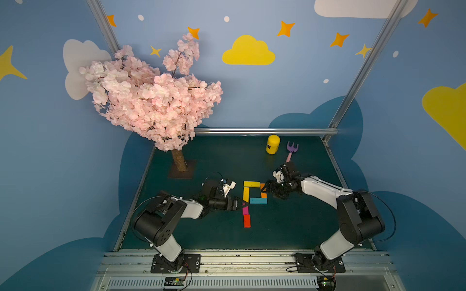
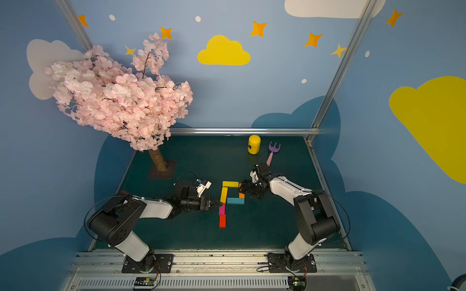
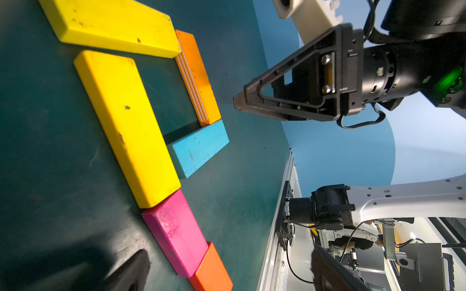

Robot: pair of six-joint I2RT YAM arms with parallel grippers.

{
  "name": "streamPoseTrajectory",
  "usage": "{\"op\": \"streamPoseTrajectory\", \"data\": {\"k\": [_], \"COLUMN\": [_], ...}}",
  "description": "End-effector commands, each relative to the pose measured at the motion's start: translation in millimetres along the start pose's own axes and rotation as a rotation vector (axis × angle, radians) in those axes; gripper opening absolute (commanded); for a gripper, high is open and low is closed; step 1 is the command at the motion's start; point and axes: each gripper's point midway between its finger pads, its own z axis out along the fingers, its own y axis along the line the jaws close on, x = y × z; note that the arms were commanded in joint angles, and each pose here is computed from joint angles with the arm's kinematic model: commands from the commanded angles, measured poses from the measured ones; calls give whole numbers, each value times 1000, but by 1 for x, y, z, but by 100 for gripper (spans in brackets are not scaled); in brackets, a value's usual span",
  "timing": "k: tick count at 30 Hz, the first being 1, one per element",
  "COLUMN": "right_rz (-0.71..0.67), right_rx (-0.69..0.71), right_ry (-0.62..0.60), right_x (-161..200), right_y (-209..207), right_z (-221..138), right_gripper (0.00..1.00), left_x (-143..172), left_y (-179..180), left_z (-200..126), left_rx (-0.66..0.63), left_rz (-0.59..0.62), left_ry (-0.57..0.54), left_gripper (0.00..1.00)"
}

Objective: Assemble the letter p with building blocks
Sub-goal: Adjust the building block at the center of the board.

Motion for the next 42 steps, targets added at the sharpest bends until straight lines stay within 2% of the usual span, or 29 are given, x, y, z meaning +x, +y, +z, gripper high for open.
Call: {"op": "streamPoseTrajectory", "data": {"k": [1, 36, 42], "right_rz": [8, 17, 16], "right_rx": [-8, -14, -16], "right_ry": [9, 29, 30], "right_x": [4, 14, 14], "right_y": [-3, -6, -5], "right_z": [3, 10, 10], "right_gripper": [81, 81, 81], "left_x": [-6, -5, -6], "left_y": [-3, -6, -2], "left_z": [5, 22, 19], "left_rx": [13, 36, 5], "left_rz": [16, 12, 19], "left_ry": [-4, 16, 6], "left_gripper": [100, 100, 100]}}
